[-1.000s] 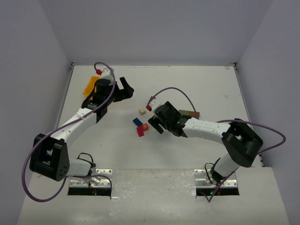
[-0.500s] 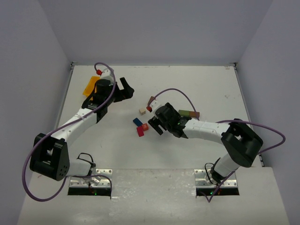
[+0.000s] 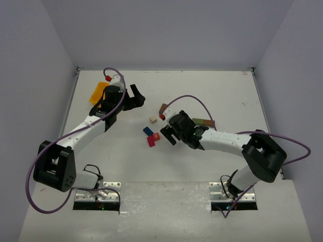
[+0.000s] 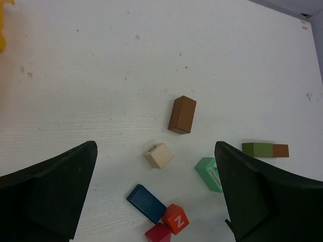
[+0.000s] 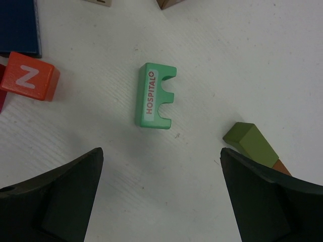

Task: Build the wood block tower

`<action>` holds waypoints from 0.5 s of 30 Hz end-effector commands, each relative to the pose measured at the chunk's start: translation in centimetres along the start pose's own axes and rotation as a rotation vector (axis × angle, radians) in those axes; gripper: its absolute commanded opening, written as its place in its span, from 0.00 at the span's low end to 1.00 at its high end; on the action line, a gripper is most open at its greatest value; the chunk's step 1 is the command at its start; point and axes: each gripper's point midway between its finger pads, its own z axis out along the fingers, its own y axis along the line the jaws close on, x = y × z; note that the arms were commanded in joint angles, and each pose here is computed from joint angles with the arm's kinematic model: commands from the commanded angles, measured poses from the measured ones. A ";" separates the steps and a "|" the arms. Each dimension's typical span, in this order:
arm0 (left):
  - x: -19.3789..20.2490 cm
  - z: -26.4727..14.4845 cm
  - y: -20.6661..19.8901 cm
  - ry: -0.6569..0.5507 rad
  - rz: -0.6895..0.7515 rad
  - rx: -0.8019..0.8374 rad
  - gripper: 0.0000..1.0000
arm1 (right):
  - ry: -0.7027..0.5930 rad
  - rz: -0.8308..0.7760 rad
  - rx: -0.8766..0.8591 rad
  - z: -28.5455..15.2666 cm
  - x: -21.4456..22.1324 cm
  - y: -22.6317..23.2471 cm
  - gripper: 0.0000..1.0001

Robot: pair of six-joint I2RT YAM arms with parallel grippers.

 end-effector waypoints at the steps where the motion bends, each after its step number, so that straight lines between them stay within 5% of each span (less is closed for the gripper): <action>1: -2.1 0.0 -0.9 -0.059 0.005 0.040 1.00 | -0.083 0.061 0.015 -1.0 -1.9 -0.7 0.99; 11: -0.7 0.7 -2.5 0.002 0.066 0.137 1.00 | -0.086 0.151 0.030 -1.8 -1.1 -1.9 0.99; 15: 1.4 2.1 -4.7 0.081 0.145 0.214 1.00 | -0.081 0.339 0.051 -2.8 0.0 -4.1 0.99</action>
